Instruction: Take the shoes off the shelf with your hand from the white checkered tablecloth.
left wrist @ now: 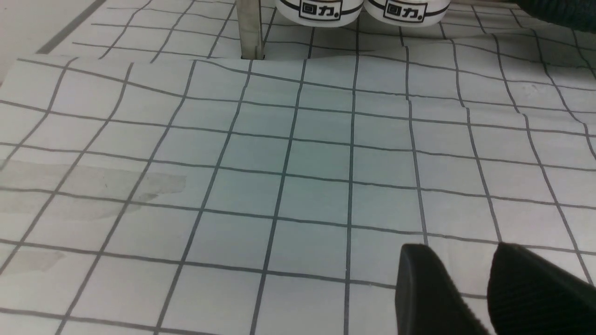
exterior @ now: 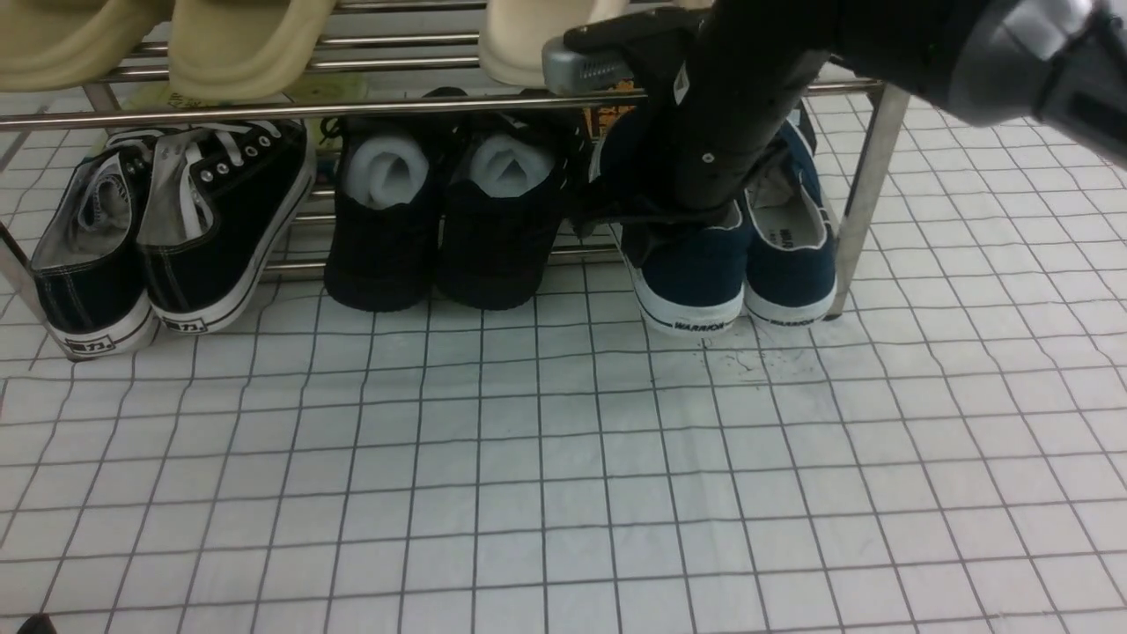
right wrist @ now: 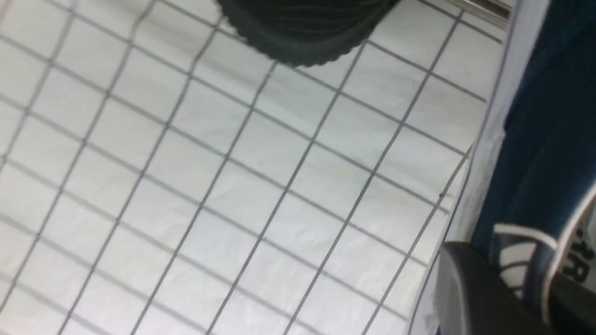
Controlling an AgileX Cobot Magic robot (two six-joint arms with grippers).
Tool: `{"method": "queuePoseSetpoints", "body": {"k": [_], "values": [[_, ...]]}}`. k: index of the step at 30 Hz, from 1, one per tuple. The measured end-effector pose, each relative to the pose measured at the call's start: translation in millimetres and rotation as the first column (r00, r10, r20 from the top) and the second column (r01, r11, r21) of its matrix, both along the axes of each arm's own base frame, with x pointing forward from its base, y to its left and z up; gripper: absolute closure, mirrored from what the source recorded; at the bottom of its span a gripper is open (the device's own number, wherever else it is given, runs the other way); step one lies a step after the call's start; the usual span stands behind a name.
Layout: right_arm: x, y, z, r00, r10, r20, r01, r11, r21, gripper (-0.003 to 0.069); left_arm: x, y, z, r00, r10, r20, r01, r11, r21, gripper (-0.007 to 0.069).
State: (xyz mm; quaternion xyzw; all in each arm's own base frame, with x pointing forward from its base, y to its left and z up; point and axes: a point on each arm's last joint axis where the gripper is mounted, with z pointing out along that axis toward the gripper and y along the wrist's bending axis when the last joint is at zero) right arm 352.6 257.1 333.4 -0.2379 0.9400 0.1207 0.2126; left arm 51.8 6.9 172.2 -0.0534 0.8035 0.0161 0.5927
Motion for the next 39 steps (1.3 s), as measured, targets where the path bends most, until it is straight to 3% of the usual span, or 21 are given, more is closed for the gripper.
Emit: {"method": "queuePoseSetpoints", "body": {"k": [11, 16, 25, 39], "values": [[-47, 4, 30, 0.998, 0.065, -0.021, -0.065, 0.998, -0.008, 0.0629, 0, 0, 0, 1.0, 0.0, 0.0, 0.0, 1.0, 0.0, 0.0385], [-75, -10, 28, 0.995, 0.024, -0.096, -0.024, 1.0, 0.003, 0.0629, 0, 0, 0, 1.0, 0.0, 0.0, 0.0, 1.0, 0.0, 0.0385], [-109, -27, -18, 0.978, -0.011, -0.21, 0.007, 1.0, -0.023, 0.0629, 0, 0, 0, 1.0, 0.0, 0.0, 0.0, 1.0, 0.0, 0.0385], [-93, -11, -52, 0.978, -0.033, -0.207, 0.037, 0.999, 0.016, 0.0627, 0, 0, 0, 1.0, 0.0, 0.0, 0.0, 1.0, 0.0, 0.0385]]}}
